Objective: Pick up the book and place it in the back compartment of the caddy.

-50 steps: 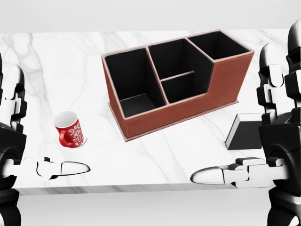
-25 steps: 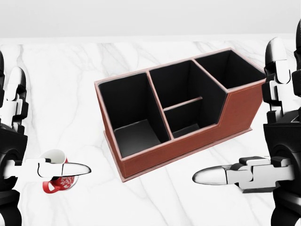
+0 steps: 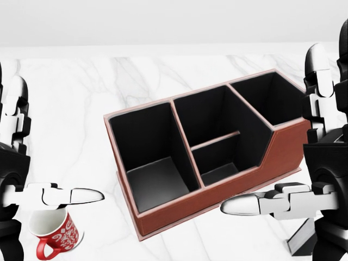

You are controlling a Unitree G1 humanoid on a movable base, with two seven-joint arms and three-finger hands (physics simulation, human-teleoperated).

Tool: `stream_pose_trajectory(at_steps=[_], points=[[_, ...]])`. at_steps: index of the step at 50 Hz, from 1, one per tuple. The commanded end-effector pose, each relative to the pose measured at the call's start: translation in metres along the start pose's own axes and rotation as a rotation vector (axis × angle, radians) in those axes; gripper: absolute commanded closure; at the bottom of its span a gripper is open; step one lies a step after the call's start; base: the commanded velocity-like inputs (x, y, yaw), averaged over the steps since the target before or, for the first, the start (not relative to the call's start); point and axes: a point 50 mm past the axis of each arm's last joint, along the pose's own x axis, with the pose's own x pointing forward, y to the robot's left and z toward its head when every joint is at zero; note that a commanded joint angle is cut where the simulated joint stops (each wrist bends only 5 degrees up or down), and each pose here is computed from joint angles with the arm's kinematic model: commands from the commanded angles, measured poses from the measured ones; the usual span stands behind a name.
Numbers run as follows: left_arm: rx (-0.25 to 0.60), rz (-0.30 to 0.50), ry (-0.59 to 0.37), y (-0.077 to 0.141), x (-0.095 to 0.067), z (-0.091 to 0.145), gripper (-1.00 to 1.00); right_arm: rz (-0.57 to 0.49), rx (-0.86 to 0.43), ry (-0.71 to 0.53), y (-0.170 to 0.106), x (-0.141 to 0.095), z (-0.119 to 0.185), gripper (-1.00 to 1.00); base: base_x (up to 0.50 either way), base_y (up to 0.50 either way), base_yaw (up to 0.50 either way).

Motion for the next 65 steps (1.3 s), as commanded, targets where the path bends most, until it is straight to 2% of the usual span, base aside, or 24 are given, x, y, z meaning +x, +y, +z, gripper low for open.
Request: stream_pose_trajectory(at_steps=[1, 5, 15, 28, 44, 53, 54, 55, 65], points=[[0.0, -0.001, -0.011, 0.0, 0.0, 0.003, -1.0, 0.002, 0.001, -0.004, 0.0, 0.0, 0.001, -1.0, 0.5, 0.0, 0.0], [0.0, -0.001, -0.01, 0.0, 0.0, 0.002, -1.0, -0.001, -0.005, -0.001, 0.0, 0.0, 0.0, -1.0, 0.5, 0.0, 0.0], [0.0, -0.002, -0.002, -0.001, 0.0, 0.0, -1.0, -0.017, -0.033, -0.013, -0.001, 0.003, 0.002, -1.0, 0.0, 0.0, 0.0], [0.0, -0.004, 0.006, -0.001, 0.0, -0.001, -1.0, 0.045, -0.273, -0.04, -0.001, 0.005, 0.013, -1.0, 0.0, 0.0, 0.0], [0.001, -0.003, 0.002, -0.001, 0.0, 0.0, -1.0, 0.095, -0.466, -0.042, -0.008, 0.007, 0.02, -1.0, 0.0, 0.0, 0.0], [0.001, 0.0, -0.003, 0.0, 0.001, 0.0, -1.0, 0.152, -0.608, 0.008, -0.013, 0.006, 0.019, -1.0, 0.0, 0.0, 0.0], [0.003, 0.0, 0.002, 0.0, 0.001, -0.001, -1.0, 0.272, -0.778, 0.062, -0.012, -0.001, 0.021, -1.0, 0.0, 0.0, 0.0], [0.003, 0.0, 0.001, 0.0, 0.001, -0.001, -1.0, 0.278, -0.8, 0.085, -0.013, -0.001, 0.019, -1.0, 0.0, 0.0, 0.0], [0.004, -0.002, 0.01, -0.001, 0.0, -0.002, -1.0, 0.284, -0.864, 0.147, -0.016, -0.001, 0.018, -1.0, 0.0, 0.0, 0.0]])
